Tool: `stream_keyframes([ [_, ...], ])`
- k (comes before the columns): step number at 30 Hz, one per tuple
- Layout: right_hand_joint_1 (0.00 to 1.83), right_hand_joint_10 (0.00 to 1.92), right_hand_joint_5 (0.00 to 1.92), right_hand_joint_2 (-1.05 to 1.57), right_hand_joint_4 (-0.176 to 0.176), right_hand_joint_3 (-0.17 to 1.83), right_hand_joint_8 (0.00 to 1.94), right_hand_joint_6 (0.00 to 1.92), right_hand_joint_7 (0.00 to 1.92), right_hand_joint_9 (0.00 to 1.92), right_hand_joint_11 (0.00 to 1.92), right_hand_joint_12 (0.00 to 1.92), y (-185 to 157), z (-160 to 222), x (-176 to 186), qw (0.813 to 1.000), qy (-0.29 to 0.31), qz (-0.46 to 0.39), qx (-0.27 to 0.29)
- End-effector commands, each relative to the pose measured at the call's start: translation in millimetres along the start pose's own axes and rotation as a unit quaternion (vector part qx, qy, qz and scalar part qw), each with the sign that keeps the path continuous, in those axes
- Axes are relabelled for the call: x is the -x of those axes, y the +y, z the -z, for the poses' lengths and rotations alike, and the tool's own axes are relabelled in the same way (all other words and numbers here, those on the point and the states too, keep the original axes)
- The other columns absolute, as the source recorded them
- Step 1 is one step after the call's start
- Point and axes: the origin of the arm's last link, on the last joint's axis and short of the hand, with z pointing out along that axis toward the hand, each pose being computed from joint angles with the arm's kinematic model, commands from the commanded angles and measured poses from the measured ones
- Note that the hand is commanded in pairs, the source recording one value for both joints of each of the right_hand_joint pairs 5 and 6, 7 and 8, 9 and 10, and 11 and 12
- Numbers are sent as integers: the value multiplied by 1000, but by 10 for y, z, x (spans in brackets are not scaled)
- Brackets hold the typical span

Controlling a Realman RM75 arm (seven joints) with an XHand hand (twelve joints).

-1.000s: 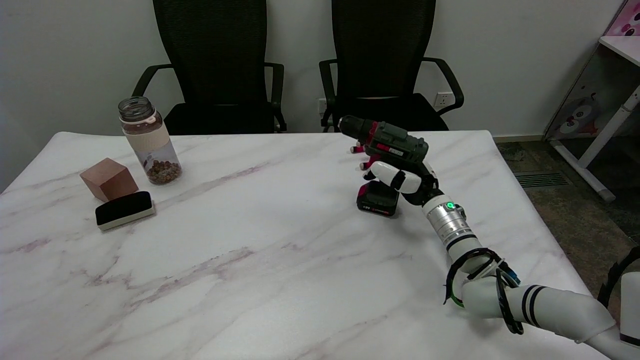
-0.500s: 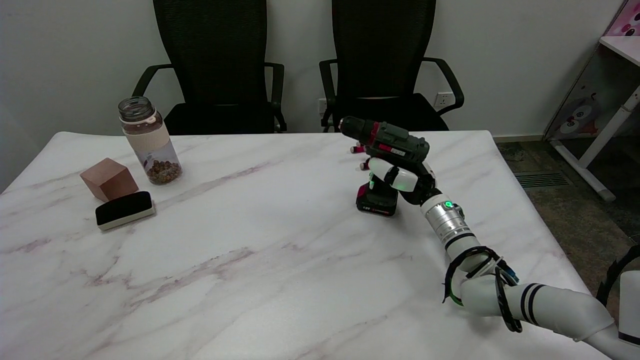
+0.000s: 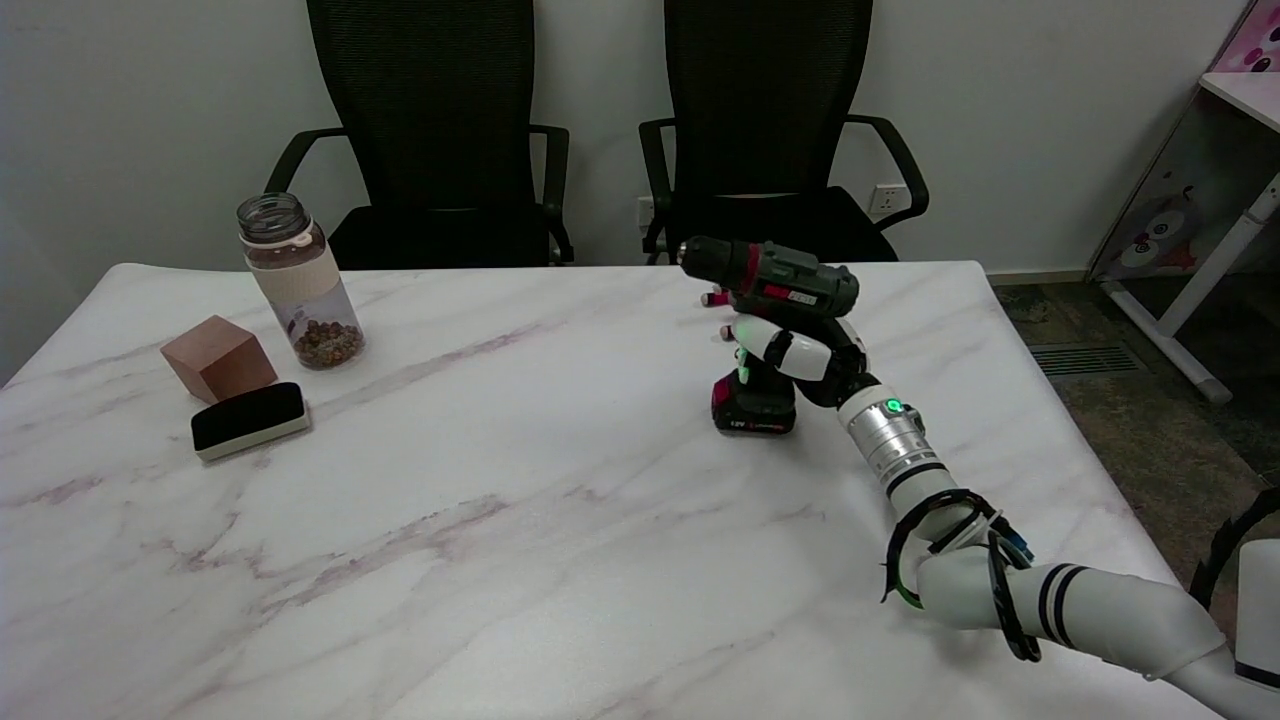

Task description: Pick up the power screwdriver.

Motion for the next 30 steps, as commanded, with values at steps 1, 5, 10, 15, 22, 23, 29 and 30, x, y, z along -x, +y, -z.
stream_keyframes([
  [1, 970, 1705, 1548, 904, 132, 815, 1548, 1548, 1548, 1705, 1641, 1641, -245, -193, 264, 998, -34, -15, -43],
  [5, 956, 1749, 1604, 1028, 176, 782, 1604, 1604, 1604, 1749, 1704, 1704, -400, -299, 436, 995, -72, -2, -67],
  [10, 936, 1808, 1626, 1095, 176, 760, 1626, 1626, 1626, 1808, 1756, 1756, -546, -396, 570, 992, -97, 2, -87],
  [15, 937, 1822, 1604, 1137, 176, 766, 1604, 1604, 1604, 1822, 1785, 1785, -673, -487, 647, 989, -104, 18, -105],
  [22, 937, 1837, 1472, 1115, 176, 782, 1472, 1472, 1472, 1837, 1792, 1792, -821, -601, 773, 986, -116, 27, -120],
  [23, 936, 1842, 1467, 1110, 176, 785, 1467, 1467, 1467, 1842, 1795, 1795, -839, -611, 790, 985, -118, 26, -121],
  [29, 931, 1865, 1470, 1053, 176, 824, 1470, 1470, 1470, 1865, 1818, 1818, -1041, -705, 938, 978, -143, 31, -148],
  [30, 929, 1867, 1472, 1049, 176, 826, 1472, 1472, 1472, 1867, 1821, 1821, -1076, -719, 954, 977, -146, 32, -152],
])
